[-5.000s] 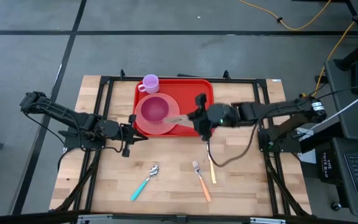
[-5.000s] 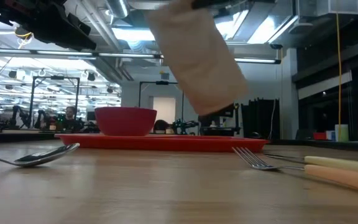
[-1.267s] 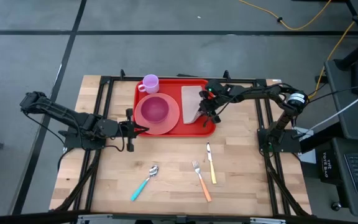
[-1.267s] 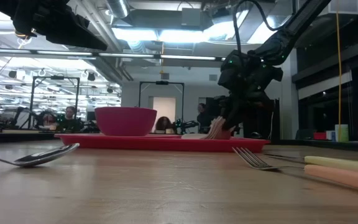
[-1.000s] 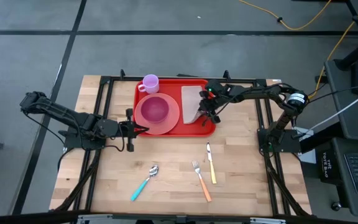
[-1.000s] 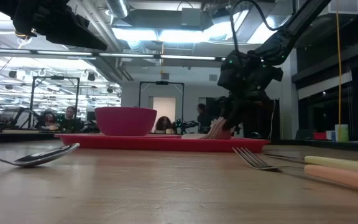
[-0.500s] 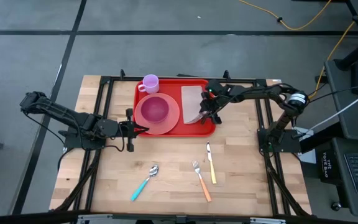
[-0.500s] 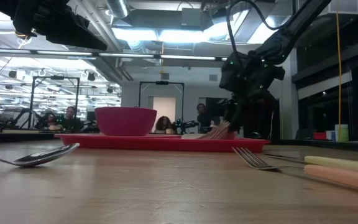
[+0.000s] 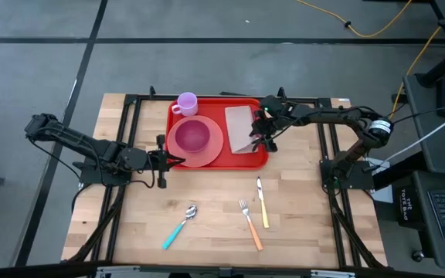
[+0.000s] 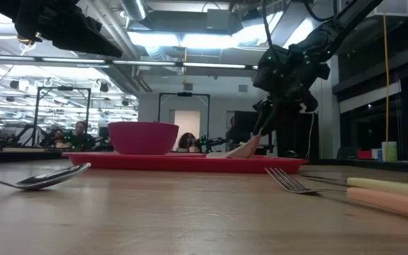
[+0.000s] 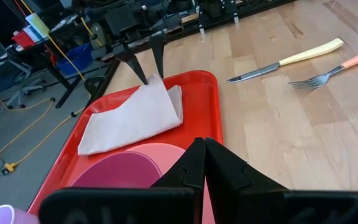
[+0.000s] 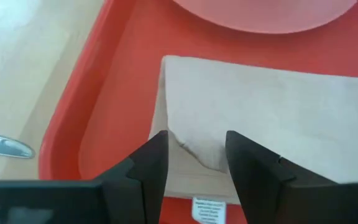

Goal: Set up tray
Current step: Put the white table napkin on top of the orange serving tray to the right of the light orange plate

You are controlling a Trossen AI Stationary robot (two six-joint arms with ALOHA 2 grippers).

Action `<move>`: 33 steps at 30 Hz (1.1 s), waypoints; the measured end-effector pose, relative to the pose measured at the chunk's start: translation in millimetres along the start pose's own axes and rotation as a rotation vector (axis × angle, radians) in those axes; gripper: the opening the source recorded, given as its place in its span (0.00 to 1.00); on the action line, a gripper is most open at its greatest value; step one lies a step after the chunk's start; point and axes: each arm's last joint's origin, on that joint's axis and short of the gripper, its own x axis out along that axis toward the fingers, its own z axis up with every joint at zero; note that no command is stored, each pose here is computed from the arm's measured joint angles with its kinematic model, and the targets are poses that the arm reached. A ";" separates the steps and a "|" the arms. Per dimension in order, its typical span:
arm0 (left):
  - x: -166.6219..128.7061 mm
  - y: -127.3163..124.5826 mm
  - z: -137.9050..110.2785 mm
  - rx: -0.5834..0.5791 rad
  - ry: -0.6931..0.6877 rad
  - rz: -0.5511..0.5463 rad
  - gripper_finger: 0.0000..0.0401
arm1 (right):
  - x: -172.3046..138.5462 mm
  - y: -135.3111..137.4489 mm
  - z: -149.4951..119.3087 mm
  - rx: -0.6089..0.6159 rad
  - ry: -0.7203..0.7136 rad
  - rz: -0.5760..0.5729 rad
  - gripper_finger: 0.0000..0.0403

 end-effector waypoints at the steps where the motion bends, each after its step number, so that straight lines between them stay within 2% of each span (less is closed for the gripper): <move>1: 0.0 0.1 0.0 0.000 0.000 0.000 0.01 | 0.2 0.6 -0.5 0.004 0.000 0.012 0.41; 23: 0.0 0.0 0.0 0.000 0.000 0.000 0.01 | 4.3 6.4 3.6 0.042 -0.003 0.034 0.41; 28: 0.0 0.0 0.0 0.000 0.000 0.000 0.01 | 5.3 8.0 4.7 0.101 -0.001 0.039 0.41; 33: 0.0 0.0 0.0 0.000 0.000 0.000 0.01 | 5.4 8.6 2.6 0.118 0.030 0.028 0.48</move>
